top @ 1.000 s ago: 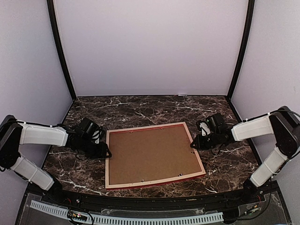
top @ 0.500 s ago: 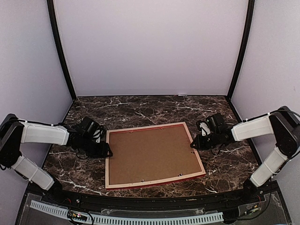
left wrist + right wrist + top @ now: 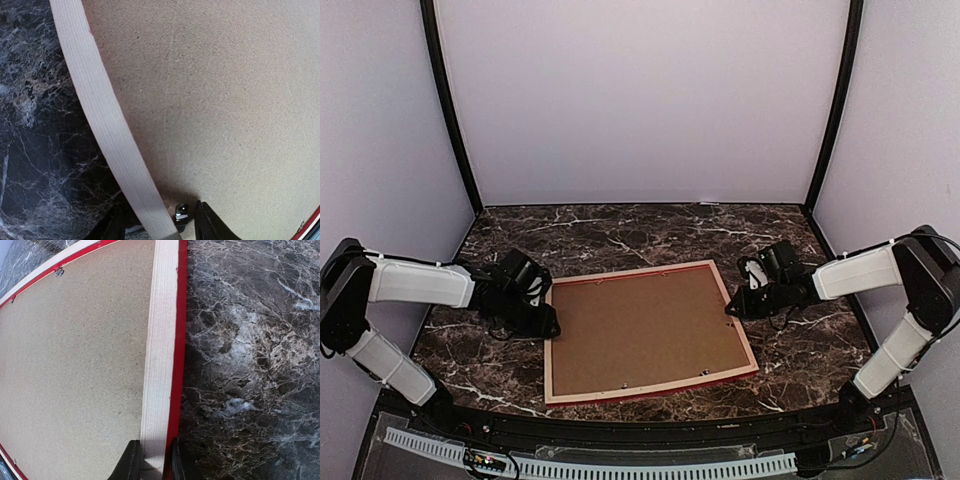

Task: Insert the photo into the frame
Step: Pick up the photo frame from the center of the board.

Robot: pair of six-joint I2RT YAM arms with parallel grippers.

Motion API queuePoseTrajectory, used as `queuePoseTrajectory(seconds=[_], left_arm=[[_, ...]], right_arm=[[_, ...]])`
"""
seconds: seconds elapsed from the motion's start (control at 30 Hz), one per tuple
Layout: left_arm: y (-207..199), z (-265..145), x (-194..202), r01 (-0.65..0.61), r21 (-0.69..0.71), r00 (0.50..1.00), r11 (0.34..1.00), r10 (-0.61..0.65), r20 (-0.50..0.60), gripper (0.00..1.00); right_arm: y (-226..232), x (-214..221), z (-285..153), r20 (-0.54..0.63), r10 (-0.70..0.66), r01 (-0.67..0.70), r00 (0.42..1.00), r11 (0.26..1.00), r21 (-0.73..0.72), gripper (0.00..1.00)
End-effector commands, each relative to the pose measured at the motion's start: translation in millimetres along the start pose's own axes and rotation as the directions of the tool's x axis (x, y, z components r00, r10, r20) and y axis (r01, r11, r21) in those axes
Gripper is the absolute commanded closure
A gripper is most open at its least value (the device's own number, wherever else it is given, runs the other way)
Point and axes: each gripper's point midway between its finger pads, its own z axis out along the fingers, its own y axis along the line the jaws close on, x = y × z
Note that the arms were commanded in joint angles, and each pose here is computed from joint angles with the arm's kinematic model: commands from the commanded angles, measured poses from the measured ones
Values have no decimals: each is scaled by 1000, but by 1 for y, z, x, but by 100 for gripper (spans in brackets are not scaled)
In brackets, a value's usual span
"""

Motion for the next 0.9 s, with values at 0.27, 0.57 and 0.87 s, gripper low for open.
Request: queuePoseTrajectory(seconds=[0.27, 0.57, 0.87], left_arm=[[23, 1, 33, -26, -118, 993, 993, 12, -117, 70], [21, 0, 28, -33, -108, 995, 994, 22, -96, 81], [13, -6, 14, -14, -83, 999, 996, 10, -43, 61]], right_arm=[[-24, 61, 11, -200, 48, -32, 979, 996, 79, 100], [-25, 61, 10, -198, 46, -30, 979, 996, 84, 100], [-19, 50, -2, -172, 45, -30, 984, 996, 88, 88]])
